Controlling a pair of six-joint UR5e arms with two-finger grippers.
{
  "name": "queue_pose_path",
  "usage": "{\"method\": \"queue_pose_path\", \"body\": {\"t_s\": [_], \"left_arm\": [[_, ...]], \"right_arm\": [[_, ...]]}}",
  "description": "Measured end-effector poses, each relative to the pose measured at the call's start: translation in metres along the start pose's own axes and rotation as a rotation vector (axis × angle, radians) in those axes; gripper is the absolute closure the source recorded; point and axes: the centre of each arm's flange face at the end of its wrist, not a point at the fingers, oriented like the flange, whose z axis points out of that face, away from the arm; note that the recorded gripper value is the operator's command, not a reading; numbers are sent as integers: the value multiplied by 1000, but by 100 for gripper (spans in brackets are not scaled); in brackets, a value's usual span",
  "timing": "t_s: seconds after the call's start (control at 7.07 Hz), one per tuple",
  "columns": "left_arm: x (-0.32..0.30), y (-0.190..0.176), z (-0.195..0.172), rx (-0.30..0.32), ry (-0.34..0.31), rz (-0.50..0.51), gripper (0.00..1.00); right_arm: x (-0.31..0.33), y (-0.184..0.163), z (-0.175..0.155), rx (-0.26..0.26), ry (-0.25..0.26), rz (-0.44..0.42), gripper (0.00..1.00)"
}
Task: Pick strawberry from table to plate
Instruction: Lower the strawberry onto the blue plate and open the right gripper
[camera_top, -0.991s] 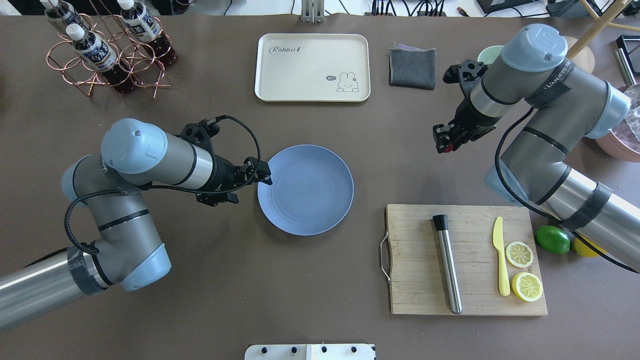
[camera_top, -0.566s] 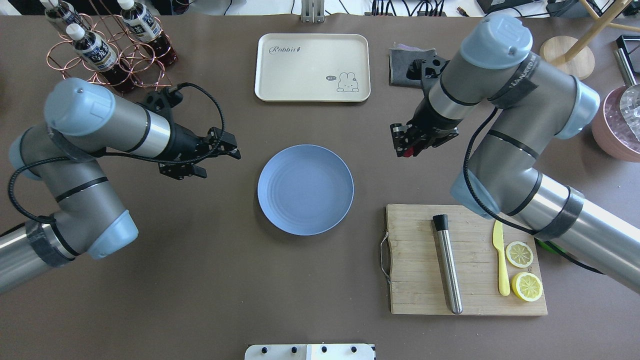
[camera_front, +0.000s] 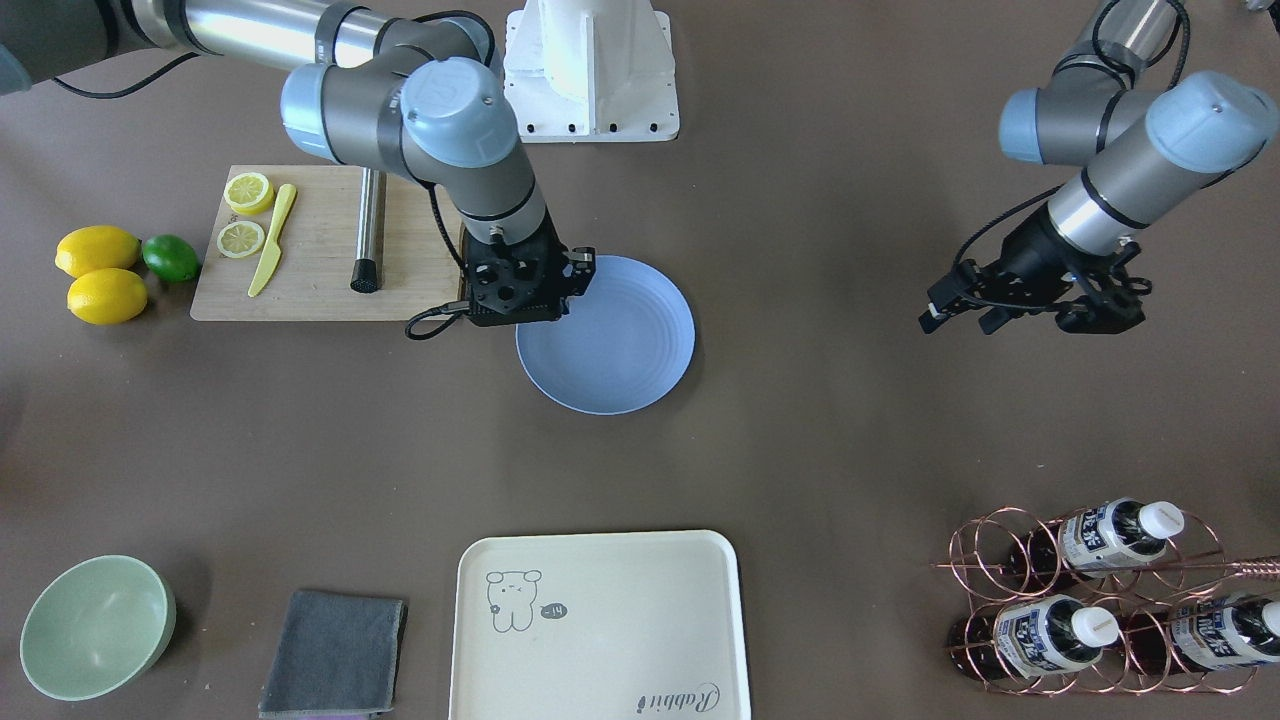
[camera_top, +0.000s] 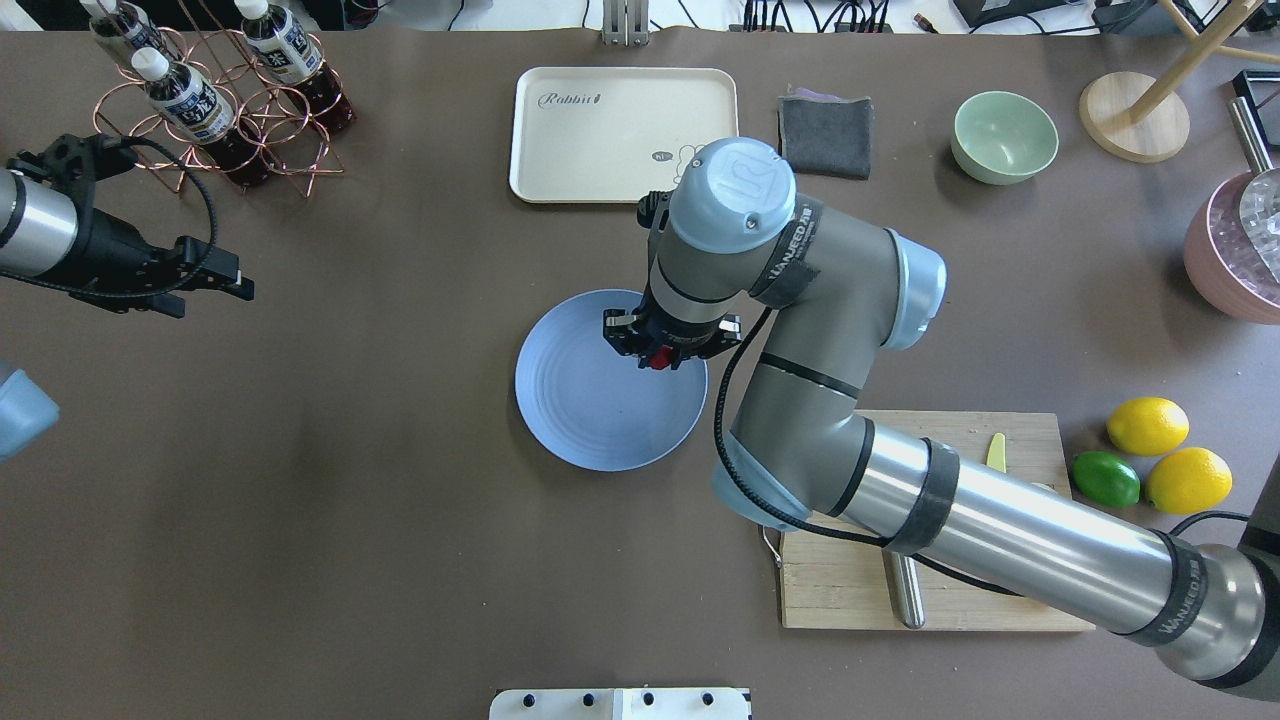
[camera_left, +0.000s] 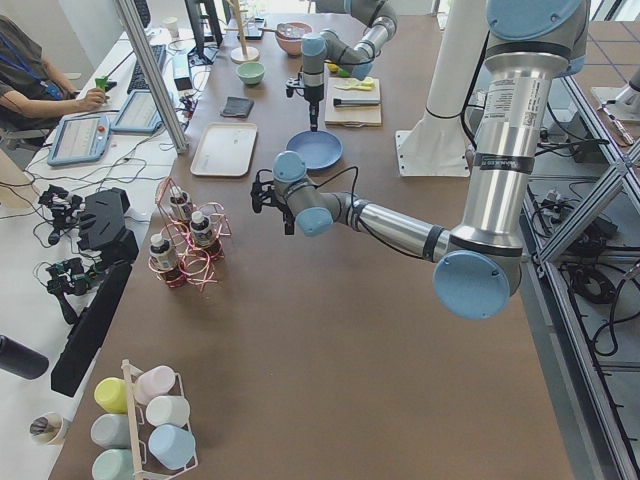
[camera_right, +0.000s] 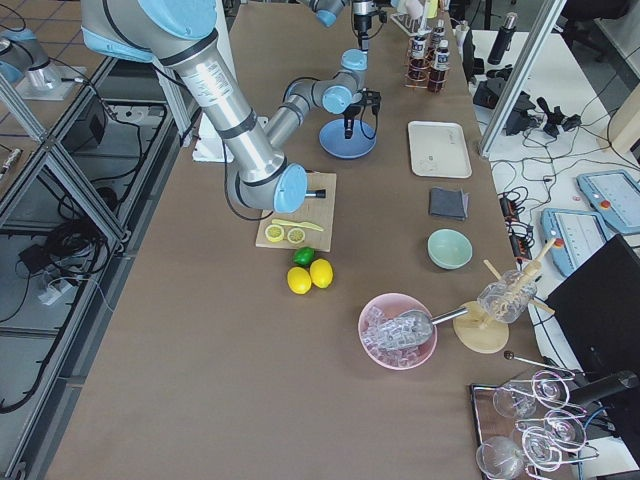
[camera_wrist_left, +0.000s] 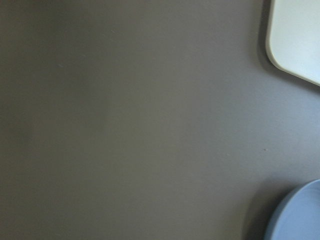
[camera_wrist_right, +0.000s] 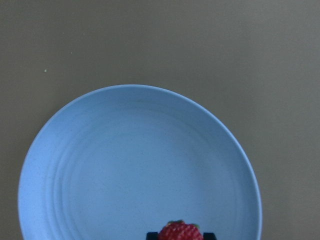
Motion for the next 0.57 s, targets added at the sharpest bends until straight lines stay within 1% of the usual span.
{"method": "queue_pose_path", "body": {"t_s": [0.14,0.28,0.57], "left_arm": [[-23,1,-5,3,-21,23,4],[-47,1,-11,8,-43,49,4],[-78,1,-22,14,-77,77,3]], "right_arm": [[-11,5,19,15,4,3,100],[-16,6,34,23,-2,13,100],[-22,13,54,35,-1,15,100]]}}
